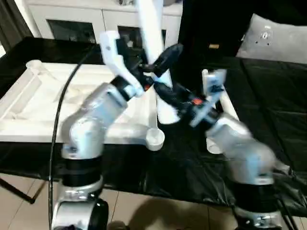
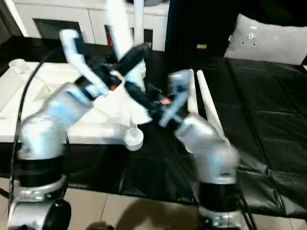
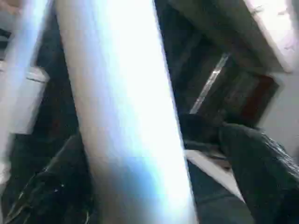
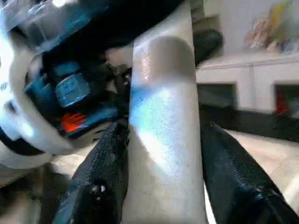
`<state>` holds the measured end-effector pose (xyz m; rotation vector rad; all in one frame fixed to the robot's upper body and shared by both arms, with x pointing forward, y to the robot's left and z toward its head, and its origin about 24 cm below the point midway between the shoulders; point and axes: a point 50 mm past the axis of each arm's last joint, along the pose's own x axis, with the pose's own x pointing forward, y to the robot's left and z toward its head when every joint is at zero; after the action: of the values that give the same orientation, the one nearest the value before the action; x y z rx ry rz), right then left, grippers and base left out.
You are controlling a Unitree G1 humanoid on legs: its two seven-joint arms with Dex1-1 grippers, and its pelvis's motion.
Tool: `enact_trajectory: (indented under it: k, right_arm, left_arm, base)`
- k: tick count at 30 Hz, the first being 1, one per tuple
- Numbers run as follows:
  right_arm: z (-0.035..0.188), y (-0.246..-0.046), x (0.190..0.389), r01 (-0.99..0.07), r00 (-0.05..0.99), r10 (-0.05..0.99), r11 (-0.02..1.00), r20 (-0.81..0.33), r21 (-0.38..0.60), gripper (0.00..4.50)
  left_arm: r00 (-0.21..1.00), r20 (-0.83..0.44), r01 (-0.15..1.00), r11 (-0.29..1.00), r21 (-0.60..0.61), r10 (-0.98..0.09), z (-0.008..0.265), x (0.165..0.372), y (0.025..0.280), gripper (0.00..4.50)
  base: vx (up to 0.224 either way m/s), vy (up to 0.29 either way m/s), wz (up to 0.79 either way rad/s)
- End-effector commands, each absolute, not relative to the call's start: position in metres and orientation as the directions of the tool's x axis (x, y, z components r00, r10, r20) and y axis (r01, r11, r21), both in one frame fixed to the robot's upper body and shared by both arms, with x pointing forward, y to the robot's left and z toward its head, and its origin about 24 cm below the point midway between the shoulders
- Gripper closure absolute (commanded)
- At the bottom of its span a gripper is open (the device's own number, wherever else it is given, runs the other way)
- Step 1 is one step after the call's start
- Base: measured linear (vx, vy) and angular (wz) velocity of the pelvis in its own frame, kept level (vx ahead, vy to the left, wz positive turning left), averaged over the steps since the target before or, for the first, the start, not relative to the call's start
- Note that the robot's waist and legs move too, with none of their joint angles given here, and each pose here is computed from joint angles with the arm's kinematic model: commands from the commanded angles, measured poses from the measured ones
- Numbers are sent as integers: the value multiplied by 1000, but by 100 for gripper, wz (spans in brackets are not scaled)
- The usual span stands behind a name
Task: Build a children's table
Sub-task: Pick table leg
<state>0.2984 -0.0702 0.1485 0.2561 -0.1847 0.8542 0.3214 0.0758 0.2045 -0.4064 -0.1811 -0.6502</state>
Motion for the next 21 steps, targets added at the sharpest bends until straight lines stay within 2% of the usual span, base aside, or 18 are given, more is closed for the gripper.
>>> enact_trajectory:
  k: [1, 4, 10, 13, 21]
  right_arm:
    - [150, -66, 302, -717, 674, 674, 695, 303, 48, 262]
    - [150, -64, 302, -710, 681, 661, 701, 315, 65, 262]
    - [145, -58, 302, -698, 678, 651, 716, 341, 22, 262]
    - [144, -56, 303, -693, 678, 645, 721, 353, 13, 262]
    - [144, -55, 305, -689, 670, 641, 724, 374, -7, 262]
  left_arm:
    - [830, 277, 547, 802, -238, -484, 200, 325, 68, 56]
    - [851, 292, 511, 819, -261, -438, 200, 326, 67, 80]
    - [867, 333, 470, 829, -304, -370, 198, 324, 63, 122]
    - [866, 346, 468, 827, -311, -360, 198, 323, 62, 167]
    - [872, 356, 456, 822, -343, -335, 196, 323, 62, 217]
  base:
    - [0, 0, 0]
    - [0, 0, 0]
    - [0, 0, 0]
    - [0, 0, 0]
    - [0, 0, 0]
